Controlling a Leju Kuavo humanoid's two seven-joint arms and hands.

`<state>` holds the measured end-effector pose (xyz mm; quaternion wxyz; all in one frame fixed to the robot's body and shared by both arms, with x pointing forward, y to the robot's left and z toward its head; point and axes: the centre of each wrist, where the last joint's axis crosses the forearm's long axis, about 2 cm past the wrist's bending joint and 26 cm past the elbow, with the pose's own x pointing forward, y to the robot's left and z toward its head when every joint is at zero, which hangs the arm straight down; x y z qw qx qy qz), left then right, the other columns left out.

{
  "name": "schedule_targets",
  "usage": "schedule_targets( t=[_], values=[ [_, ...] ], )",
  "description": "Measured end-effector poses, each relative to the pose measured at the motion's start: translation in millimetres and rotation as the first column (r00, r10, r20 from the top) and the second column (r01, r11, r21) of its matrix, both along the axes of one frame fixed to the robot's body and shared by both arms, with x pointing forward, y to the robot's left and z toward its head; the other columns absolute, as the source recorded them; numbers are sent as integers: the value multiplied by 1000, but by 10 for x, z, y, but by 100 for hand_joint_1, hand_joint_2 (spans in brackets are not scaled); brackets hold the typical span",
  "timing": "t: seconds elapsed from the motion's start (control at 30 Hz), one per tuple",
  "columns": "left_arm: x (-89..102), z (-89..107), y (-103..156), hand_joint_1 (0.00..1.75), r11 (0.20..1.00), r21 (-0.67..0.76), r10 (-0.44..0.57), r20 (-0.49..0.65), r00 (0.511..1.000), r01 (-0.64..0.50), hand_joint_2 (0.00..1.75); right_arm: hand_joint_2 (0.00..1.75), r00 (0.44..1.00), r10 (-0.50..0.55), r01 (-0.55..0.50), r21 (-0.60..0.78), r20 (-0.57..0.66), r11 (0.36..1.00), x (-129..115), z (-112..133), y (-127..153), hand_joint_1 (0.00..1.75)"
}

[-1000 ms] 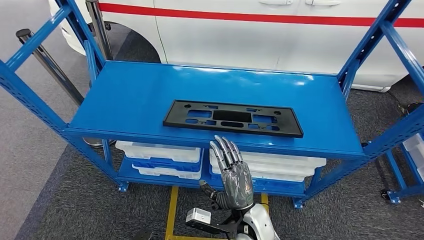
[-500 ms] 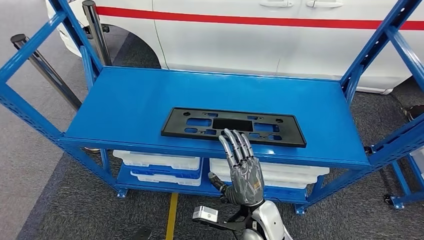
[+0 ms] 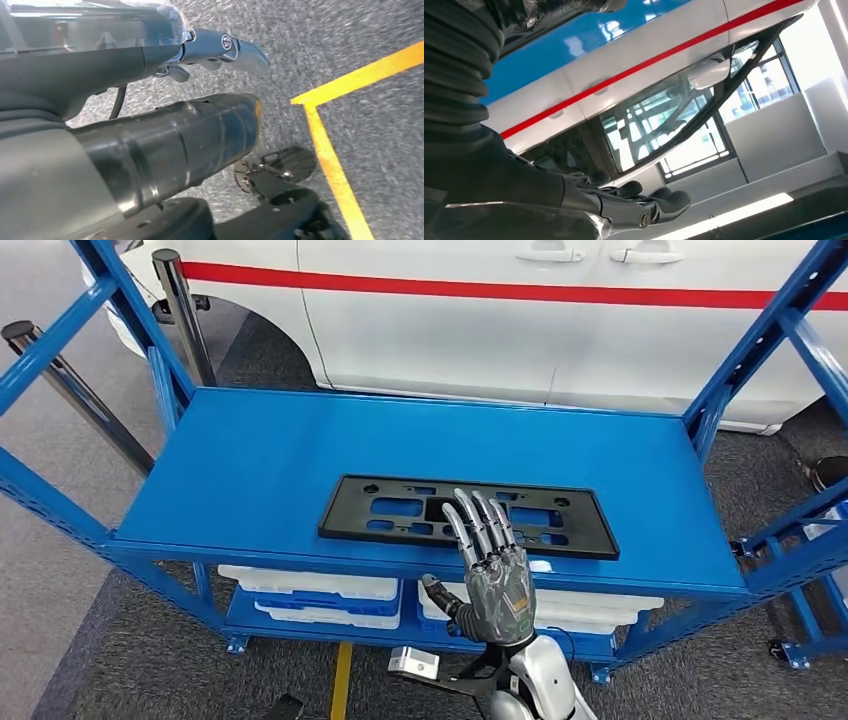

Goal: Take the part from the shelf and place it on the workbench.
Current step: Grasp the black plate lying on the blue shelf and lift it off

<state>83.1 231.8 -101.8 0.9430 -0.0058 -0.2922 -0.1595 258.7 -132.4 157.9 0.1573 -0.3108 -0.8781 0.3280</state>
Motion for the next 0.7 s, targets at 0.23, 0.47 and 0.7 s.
schedule_targets(
  t=[0.23, 0.47, 0.7],
  values=[
    [5, 1, -4, 0, 1000, 0, -3, 2, 1000, 3, 0, 175, 1000, -18, 18, -25, 20, 1000, 27, 22, -55, 0],
    [6, 4, -26, 0, 1000, -5, -5, 1, 1000, 5, 0, 175, 999, -24, 25, -41, 25, 999, 36, 14, -82, 0],
    [10, 5, -26, 0, 1000, -3, -12, 3, 1000, 12, 0, 175, 999, -37, 38, -44, 31, 998, 52, 35, -100, 0]
  ],
)
